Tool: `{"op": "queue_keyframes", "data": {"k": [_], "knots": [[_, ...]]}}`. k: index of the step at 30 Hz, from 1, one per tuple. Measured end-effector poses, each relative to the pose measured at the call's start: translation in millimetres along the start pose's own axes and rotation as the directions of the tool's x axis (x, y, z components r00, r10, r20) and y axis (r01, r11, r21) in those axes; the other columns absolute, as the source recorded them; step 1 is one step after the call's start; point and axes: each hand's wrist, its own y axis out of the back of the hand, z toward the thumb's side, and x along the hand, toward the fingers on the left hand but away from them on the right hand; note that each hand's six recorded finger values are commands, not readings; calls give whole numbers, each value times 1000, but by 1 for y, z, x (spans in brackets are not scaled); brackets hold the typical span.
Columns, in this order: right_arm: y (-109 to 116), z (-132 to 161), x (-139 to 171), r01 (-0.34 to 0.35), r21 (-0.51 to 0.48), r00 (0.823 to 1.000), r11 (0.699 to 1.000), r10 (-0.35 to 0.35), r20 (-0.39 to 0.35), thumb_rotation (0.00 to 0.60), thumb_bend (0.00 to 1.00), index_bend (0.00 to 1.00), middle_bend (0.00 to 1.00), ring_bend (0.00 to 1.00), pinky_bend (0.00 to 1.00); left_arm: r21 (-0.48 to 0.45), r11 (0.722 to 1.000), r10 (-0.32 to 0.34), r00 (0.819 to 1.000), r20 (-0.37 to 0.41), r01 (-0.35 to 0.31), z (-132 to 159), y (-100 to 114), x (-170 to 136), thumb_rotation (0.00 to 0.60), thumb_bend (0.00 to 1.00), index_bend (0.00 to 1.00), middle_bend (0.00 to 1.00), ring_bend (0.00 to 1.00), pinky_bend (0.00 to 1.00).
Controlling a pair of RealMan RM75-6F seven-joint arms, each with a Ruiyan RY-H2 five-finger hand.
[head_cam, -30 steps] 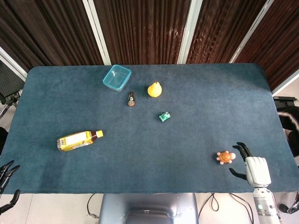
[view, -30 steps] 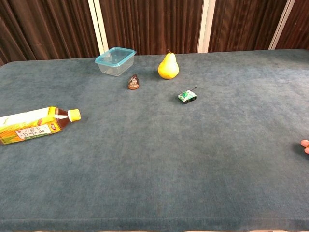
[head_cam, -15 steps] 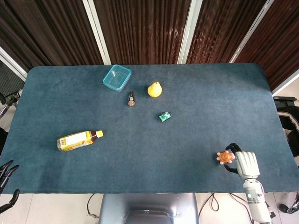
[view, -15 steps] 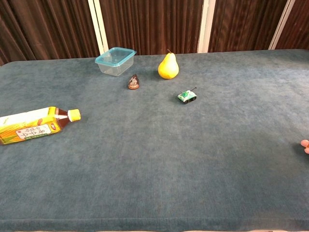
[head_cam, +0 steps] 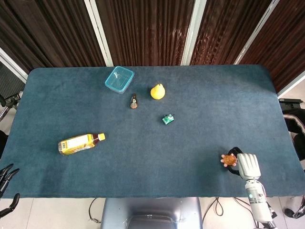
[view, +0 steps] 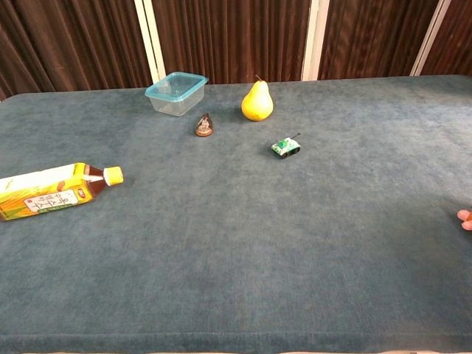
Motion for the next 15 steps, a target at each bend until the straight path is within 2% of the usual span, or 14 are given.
{"op": "queue_keyframes", "data": {"k": [3,4,6,7,9,15], "knots": [[-2,-1,-1,1,-11,1000,1000,-1,0,600,715,647,520,1000,1000,2,1000,-1,1000,1,1,0,0,0,600,470,105,0,79,383],[-3,-1,-2,2,-14,1000,1000,-2,-1,600,762,662,530,1000,1000,2,1000,-1,1000,2,1,0,0,-1,600,470,105,0,79,383],[-3,-1,-2,10,-20,1000,1000,-10,-4,600,931,738,576,1000,1000,2,1000,-1,1000,2,1,0,0,-1,600,469,105,0,79,382],[-2,-1,-2,16,-22,1000,1000,-16,-7,600,969,769,594,1000,1000,2,1000,-1,1000,2,1,0,0,-1,600,469,105,0,78,382],[-1,-1,-2,32,-23,999,999,-33,-13,600,1000,830,639,1000,1000,2,1000,0,1000,1,0,0,0,-1,600,469,105,0,78,382],[4,-1,-1,92,-12,995,996,-92,-27,600,1000,874,742,1000,1000,3,1000,1,1000,2,-1,0,0,-1,600,470,105,0,78,383]]}}
